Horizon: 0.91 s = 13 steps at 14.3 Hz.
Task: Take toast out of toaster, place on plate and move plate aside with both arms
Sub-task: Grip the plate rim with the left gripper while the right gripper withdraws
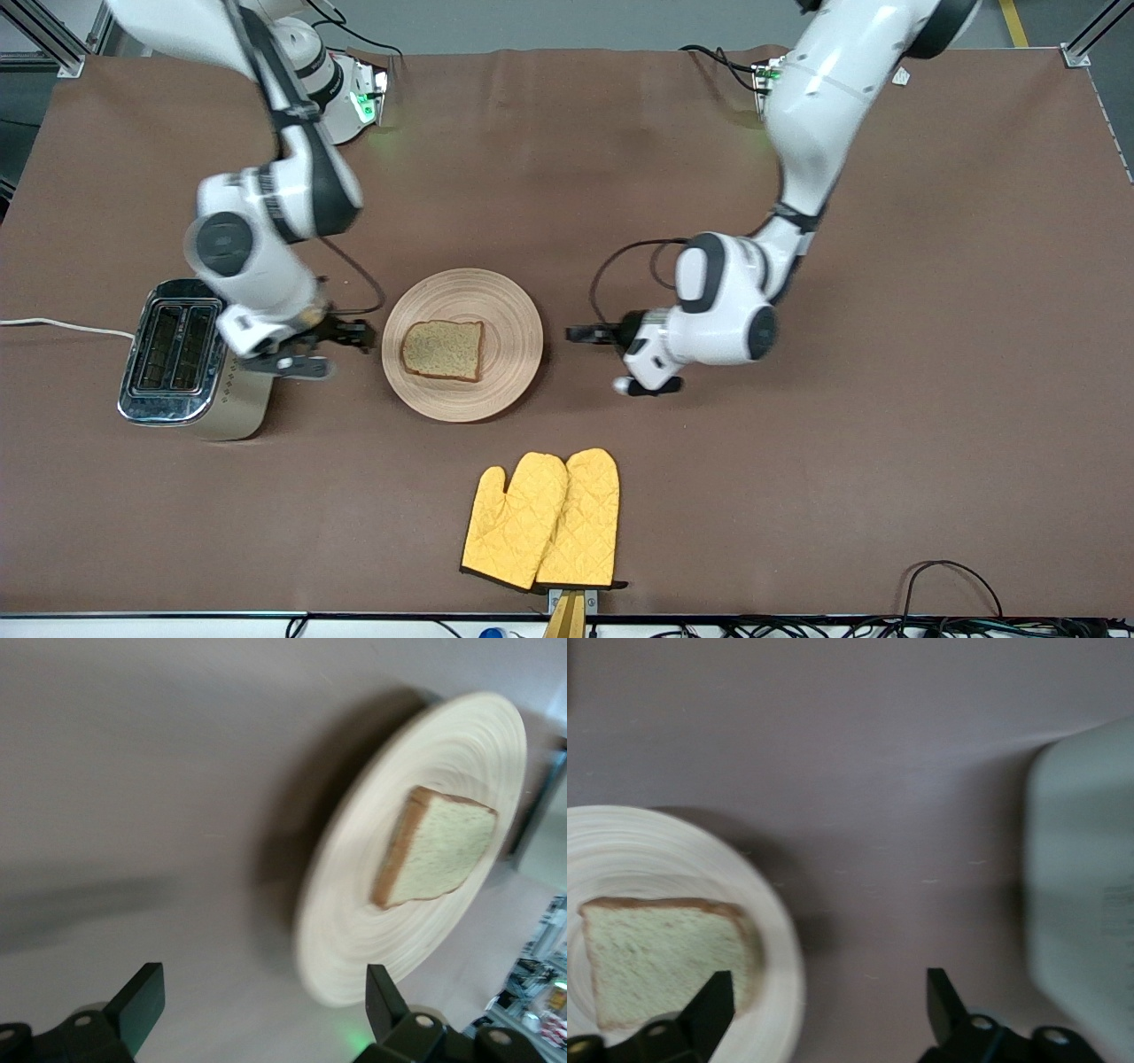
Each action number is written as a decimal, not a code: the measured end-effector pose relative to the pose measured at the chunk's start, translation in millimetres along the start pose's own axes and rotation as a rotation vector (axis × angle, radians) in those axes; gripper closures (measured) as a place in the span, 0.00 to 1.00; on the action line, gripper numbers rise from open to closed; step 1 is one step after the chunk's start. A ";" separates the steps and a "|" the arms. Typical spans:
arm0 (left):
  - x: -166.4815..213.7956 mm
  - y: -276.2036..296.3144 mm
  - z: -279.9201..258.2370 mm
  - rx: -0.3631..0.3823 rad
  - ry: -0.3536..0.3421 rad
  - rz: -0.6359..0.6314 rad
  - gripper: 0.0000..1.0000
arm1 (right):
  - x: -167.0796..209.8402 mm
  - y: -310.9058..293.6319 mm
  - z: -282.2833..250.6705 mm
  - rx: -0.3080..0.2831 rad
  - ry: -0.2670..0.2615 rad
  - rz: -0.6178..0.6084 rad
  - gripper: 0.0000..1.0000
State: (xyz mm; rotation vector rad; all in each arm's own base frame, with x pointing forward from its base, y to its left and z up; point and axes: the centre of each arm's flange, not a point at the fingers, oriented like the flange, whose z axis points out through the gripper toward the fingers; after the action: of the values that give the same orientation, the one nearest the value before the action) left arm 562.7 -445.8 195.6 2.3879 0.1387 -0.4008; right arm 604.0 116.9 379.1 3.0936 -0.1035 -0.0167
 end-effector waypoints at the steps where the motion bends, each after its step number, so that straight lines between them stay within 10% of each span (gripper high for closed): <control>1: -3.5 8.6 25.9 -0.022 -0.005 0.000 0.00 | 10.6 25.4 -28.5 0.000 -0.007 0.006 0.00; 6: -1.4 14.7 70.7 -0.033 0.046 0.100 0.09 | 27.6 100.0 -140.8 0.003 -0.019 0.016 0.00; 13: 3.1 11.5 71.2 -0.033 0.083 0.212 0.79 | -14.8 140.1 -223.8 0.021 -0.038 0.042 0.00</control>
State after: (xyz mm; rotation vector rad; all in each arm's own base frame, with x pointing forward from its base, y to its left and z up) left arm 550.4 -501.6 151.5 2.3583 -0.0698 -0.1983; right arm 582.8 -11.5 609.3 3.1116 -0.1715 -0.0739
